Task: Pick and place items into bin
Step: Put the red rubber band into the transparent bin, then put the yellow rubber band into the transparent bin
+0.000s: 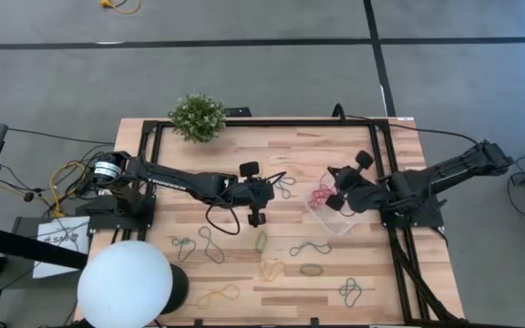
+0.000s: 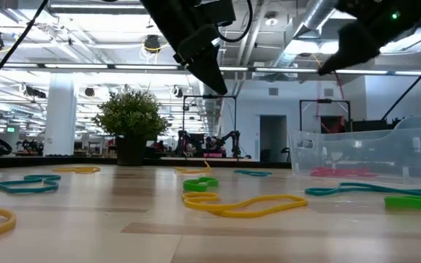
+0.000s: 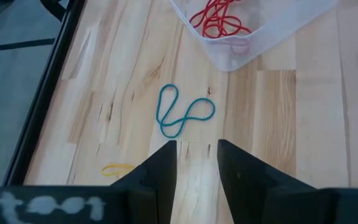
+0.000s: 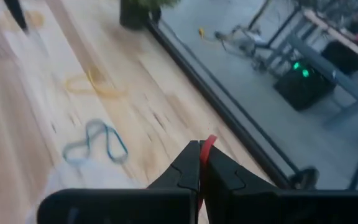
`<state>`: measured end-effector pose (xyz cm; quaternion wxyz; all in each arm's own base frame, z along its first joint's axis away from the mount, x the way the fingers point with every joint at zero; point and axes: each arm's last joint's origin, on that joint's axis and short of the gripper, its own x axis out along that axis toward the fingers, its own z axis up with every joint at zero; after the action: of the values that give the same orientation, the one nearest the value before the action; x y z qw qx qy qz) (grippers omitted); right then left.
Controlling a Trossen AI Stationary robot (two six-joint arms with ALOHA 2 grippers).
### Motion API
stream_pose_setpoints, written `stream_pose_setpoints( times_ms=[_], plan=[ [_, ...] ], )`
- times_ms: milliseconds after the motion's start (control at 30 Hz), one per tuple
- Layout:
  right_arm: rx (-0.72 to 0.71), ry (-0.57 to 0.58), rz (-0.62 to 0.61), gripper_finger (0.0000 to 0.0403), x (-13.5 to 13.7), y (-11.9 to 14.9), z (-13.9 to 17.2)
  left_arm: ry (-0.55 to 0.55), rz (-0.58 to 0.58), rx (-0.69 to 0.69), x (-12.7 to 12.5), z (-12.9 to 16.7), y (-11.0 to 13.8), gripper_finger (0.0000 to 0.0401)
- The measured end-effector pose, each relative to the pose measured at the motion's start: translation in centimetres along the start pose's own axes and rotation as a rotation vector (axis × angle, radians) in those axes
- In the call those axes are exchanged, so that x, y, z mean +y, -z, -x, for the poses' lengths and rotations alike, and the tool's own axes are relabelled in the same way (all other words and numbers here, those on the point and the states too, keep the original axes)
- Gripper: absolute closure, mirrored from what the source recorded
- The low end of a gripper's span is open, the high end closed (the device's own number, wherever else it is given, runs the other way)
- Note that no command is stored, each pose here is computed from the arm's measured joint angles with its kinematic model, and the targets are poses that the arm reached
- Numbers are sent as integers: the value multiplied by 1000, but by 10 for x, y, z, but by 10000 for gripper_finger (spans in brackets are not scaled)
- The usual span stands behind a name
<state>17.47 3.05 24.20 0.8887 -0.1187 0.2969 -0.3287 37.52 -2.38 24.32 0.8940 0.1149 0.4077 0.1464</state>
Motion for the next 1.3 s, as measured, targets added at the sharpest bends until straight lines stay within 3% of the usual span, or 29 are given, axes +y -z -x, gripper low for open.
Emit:
stream_pose_setpoints(
  times_ms=[267, 500, 767, 1100, 1300],
  plan=[
    [123, -68, 10, 399, 8, 10, -9, 27, 37, 0, -1, 0, 0, 294],
    [236, -139, 8, 355, 14, 13, -26, 28, 36, 1, -1, 0, 0, 294],
    [309, -79, 44, 323, 12, 18, -45, 28, 35, 1, -1, 0, 0, 294],
    [212, -106, -18, 327, 8, -3, -37, 14, 55, 18, 0, -1, 2, 294],
    [136, -111, 14, 329, 7, -8, -25, -107, 71, 138, 16, 2, 14, 294]
  ],
)
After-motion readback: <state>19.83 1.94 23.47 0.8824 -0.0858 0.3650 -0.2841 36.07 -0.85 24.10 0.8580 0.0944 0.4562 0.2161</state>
